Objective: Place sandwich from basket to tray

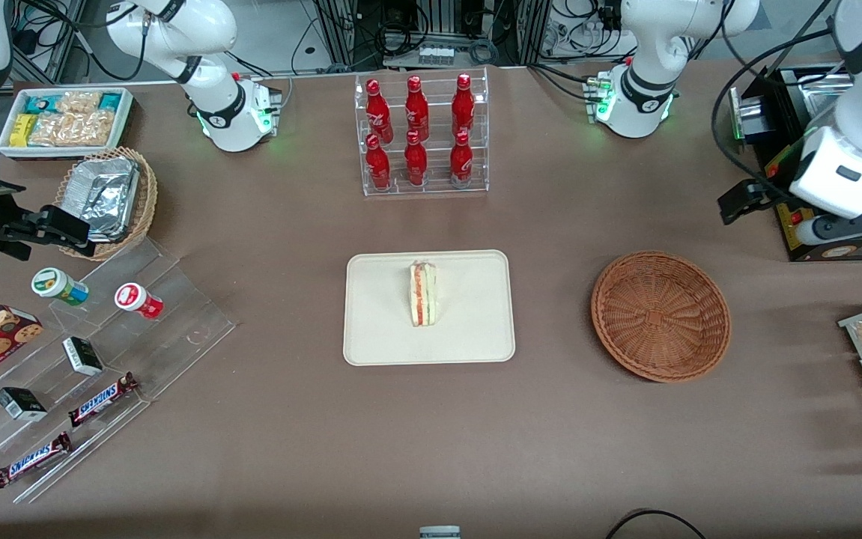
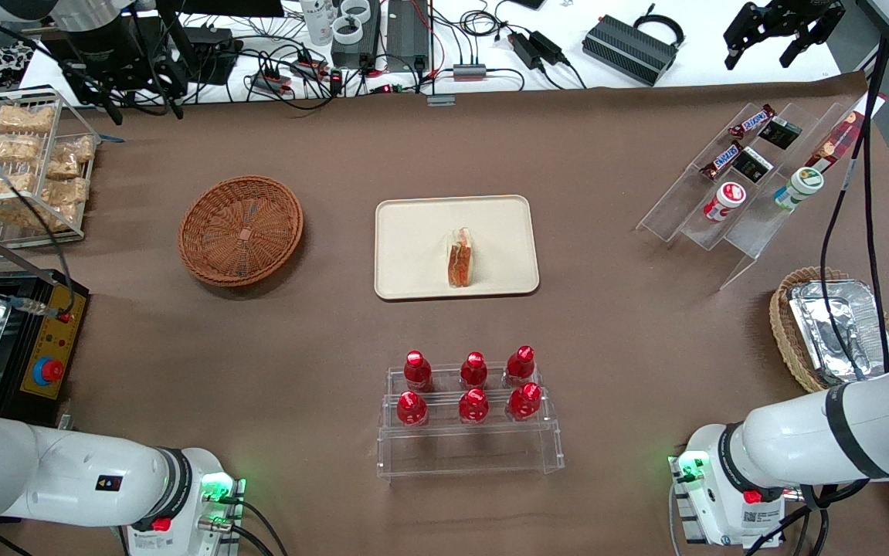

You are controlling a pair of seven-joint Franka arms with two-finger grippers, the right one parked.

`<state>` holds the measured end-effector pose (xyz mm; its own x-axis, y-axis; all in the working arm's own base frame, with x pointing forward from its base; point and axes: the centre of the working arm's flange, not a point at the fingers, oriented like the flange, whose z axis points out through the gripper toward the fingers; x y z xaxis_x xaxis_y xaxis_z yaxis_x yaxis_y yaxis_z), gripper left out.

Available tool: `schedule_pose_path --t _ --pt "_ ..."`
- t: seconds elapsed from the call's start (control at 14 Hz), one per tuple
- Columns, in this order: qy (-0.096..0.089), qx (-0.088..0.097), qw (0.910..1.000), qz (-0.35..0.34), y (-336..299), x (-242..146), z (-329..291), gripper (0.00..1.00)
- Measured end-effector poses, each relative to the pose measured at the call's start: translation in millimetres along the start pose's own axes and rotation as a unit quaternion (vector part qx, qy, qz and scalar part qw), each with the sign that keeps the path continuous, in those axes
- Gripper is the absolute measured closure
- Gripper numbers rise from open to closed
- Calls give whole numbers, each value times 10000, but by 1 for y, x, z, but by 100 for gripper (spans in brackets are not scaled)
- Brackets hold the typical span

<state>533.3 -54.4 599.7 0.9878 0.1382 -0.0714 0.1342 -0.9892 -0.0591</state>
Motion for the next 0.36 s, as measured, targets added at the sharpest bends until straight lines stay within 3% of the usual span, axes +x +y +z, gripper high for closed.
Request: schedule_pose_path --t 0.36 --pt "-29 -129 9996 247 -2 -2 9 0"
